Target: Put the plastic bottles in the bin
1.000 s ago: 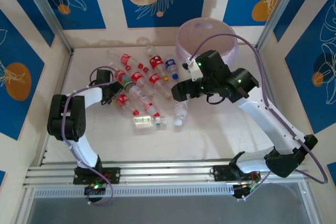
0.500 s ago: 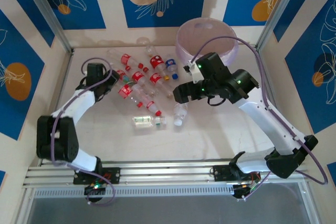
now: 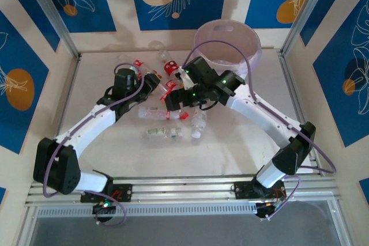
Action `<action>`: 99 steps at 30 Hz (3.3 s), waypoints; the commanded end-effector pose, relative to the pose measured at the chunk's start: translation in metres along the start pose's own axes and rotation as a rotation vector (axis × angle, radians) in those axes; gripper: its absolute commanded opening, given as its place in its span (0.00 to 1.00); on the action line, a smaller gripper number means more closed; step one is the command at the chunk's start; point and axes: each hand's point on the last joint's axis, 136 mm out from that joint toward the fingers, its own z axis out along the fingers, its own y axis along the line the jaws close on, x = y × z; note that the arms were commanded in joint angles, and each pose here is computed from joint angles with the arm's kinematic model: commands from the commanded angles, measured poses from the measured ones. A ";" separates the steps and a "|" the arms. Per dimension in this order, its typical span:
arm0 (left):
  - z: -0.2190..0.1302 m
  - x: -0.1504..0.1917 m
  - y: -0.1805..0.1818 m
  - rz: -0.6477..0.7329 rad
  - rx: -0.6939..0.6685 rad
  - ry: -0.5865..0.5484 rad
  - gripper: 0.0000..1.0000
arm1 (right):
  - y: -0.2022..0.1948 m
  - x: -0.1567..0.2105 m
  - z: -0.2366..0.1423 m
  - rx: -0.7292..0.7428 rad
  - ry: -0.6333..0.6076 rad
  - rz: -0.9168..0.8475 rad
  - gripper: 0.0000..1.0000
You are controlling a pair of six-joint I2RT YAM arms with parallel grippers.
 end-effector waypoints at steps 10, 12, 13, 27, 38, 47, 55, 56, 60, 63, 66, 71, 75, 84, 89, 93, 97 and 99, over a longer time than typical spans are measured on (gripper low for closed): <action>-0.014 0.016 -0.029 0.026 0.092 0.057 0.58 | -0.036 -0.018 0.022 0.172 -0.010 -0.025 0.86; -0.013 0.018 -0.025 0.028 0.088 0.067 0.58 | -0.039 -0.022 0.022 0.159 -0.027 -0.022 0.86; -0.011 0.019 -0.026 0.025 0.096 0.073 0.58 | -0.041 -0.022 0.024 0.158 -0.027 -0.023 0.86; 0.001 0.030 -0.035 0.025 0.141 0.143 0.56 | -0.056 -0.024 0.070 0.168 0.039 -0.121 0.86; 0.002 0.030 -0.031 0.019 0.132 0.141 0.56 | -0.070 -0.029 0.089 0.156 0.016 -0.123 0.73; 0.006 0.029 -0.029 0.003 0.137 0.129 0.64 | -0.069 -0.025 0.082 0.133 -0.004 -0.122 0.60; -0.005 0.008 -0.022 -0.029 0.150 0.070 0.85 | -0.066 -0.028 0.070 0.121 -0.022 -0.147 0.58; -0.009 0.002 -0.020 -0.031 0.146 0.054 0.85 | -0.065 -0.030 0.068 0.118 -0.026 -0.150 0.57; -0.020 -0.008 -0.011 -0.031 0.120 0.024 0.88 | -0.061 -0.036 0.057 0.103 -0.045 -0.159 0.57; -0.025 -0.011 0.001 -0.036 0.094 0.004 0.89 | -0.048 -0.048 0.036 0.079 -0.094 -0.184 0.56; -0.027 -0.011 0.010 -0.041 0.077 -0.002 0.89 | -0.032 -0.064 0.001 0.079 -0.153 -0.209 0.56; -0.024 -0.006 0.027 -0.023 0.013 0.015 0.89 | -0.013 -0.091 -0.071 0.112 -0.299 -0.271 0.56; -0.019 -0.002 0.034 -0.036 0.006 0.022 0.89 | -0.020 -0.116 -0.112 0.219 -0.413 -0.334 0.56; -0.013 0.002 0.040 -0.043 -0.004 0.041 0.88 | -0.075 -0.200 -0.196 0.400 -0.717 -0.278 0.55; -0.022 0.007 0.051 -0.023 -0.063 0.040 0.88 | -0.135 -0.227 -0.203 0.478 -0.730 -0.182 0.55; -0.031 0.012 0.064 -0.005 -0.121 0.043 0.89 | -0.179 -0.231 -0.184 0.500 -0.676 -0.110 0.55; -0.035 0.019 0.079 -0.017 -0.145 0.041 0.88 | -0.208 -0.225 -0.158 0.495 -0.605 -0.060 0.54; -0.034 0.021 0.084 -0.025 -0.150 0.039 0.88 | -0.215 -0.220 -0.145 0.495 -0.571 -0.058 0.54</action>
